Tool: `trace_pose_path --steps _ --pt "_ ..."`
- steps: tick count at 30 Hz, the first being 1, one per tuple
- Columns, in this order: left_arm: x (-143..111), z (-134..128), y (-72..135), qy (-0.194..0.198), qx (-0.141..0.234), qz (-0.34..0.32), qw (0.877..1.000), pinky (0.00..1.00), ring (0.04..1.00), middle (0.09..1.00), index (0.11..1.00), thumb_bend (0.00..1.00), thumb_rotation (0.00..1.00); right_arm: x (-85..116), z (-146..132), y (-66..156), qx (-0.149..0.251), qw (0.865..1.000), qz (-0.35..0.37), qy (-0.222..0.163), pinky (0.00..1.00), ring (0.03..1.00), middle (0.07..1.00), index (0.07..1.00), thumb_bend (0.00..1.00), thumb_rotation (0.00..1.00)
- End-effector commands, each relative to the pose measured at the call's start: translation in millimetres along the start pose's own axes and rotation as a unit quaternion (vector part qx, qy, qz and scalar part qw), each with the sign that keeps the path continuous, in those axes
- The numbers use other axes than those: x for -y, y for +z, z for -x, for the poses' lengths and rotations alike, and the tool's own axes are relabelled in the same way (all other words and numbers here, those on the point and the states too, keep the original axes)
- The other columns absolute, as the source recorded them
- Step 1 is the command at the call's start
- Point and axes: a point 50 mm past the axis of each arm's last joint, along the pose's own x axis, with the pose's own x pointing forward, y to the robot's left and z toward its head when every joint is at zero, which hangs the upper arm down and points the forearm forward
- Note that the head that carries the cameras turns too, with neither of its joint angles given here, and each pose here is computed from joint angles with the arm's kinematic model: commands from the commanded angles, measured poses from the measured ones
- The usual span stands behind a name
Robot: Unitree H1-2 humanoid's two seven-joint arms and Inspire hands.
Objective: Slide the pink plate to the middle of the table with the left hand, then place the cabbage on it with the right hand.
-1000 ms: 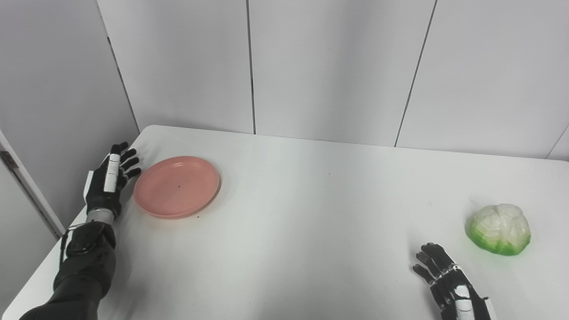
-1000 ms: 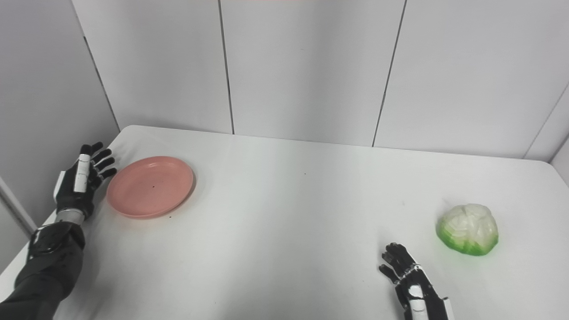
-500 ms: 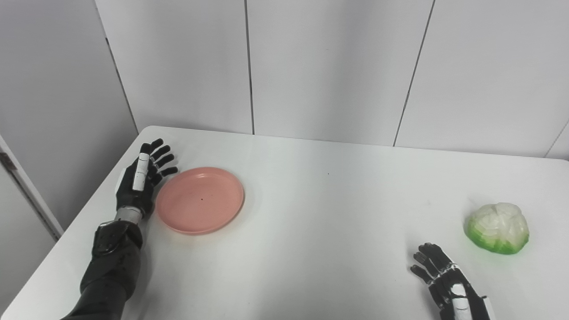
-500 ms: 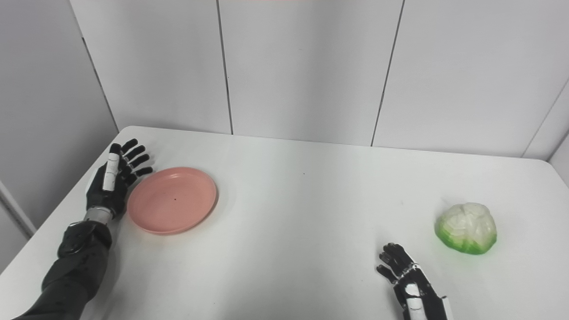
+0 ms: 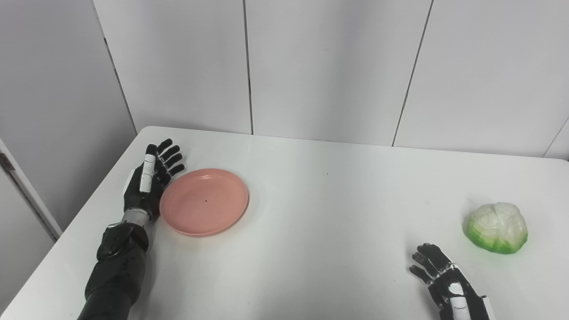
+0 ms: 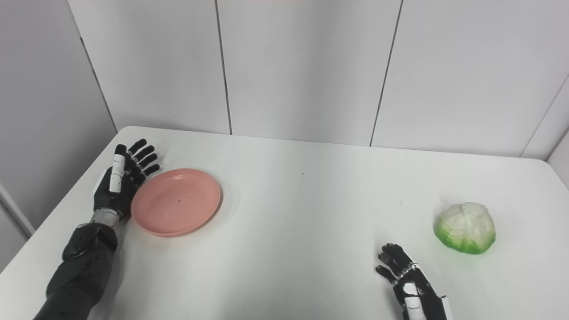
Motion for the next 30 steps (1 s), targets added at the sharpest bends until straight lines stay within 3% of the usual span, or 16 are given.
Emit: trace_pose_path --steps 1,12,20,30 --pt "7 -6 8 -0.018 0.018 -0.003 1.0 0.77 0.841 0.834 0.814 1.0 0.83 -1 37 -13 -0.053 0.998 -0.01 -0.025 0.81 0.834 0.832 0.785 0.82 0.82" --pt "21 5 -14 -0.029 -0.01 0.013 0.999 0.78 0.859 0.843 0.82 1.0 0.84 -5 37 -12 -0.055 0.998 -0.011 -0.025 0.81 0.824 0.828 0.788 0.84 0.81" --pt "33 14 -24 -0.046 -0.023 0.007 0.999 0.7 0.835 0.819 0.822 1.0 0.86 -8 36 -11 -0.054 0.998 -0.015 -0.023 0.81 0.829 0.827 0.786 0.83 0.81" --pt "60 26 -32 -0.04 -0.036 0.003 0.999 0.78 0.833 0.806 0.789 0.98 0.87 -11 35 -9 -0.054 0.998 -0.015 -0.017 0.81 0.831 0.832 0.791 0.83 0.81"
